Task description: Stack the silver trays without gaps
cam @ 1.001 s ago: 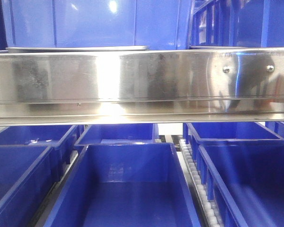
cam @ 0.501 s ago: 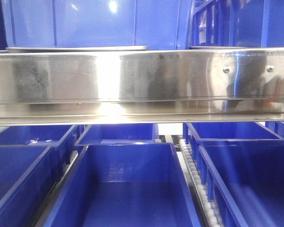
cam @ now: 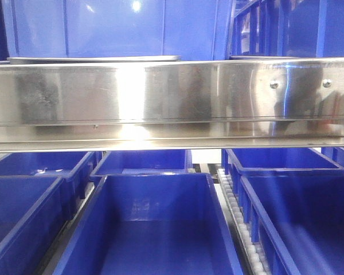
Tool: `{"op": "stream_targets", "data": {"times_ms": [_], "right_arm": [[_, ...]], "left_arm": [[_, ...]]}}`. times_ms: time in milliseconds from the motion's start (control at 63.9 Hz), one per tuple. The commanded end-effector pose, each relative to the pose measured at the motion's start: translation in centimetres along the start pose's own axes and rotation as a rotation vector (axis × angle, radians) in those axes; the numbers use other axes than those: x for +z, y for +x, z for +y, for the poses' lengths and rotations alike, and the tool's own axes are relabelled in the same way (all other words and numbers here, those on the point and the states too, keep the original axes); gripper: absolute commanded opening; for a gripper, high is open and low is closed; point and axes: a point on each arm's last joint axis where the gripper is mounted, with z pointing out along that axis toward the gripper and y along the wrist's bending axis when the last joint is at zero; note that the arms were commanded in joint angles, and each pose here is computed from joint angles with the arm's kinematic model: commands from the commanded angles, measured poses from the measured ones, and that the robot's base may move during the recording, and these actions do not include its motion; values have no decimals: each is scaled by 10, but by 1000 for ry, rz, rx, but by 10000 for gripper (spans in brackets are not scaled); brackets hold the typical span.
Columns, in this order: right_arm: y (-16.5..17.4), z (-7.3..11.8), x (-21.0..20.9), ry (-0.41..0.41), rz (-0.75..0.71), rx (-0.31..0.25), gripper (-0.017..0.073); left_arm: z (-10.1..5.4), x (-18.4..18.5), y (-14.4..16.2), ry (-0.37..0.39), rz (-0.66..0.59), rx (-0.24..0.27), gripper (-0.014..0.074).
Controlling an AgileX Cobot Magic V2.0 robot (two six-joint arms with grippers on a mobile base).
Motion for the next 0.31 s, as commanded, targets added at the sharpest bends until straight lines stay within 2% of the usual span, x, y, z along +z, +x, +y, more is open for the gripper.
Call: {"op": "stream_targets", "data": {"times_ms": [0, 297], "right_arm": [[-3, -1, 0, 8, -27, -9, -79], [-3, -1, 0, 8, -27, -9, -79]], "left_arm": [[0, 0, -2, 4, -24, 3, 4], [0, 0, -2, 4, -24, 3, 4]]}}
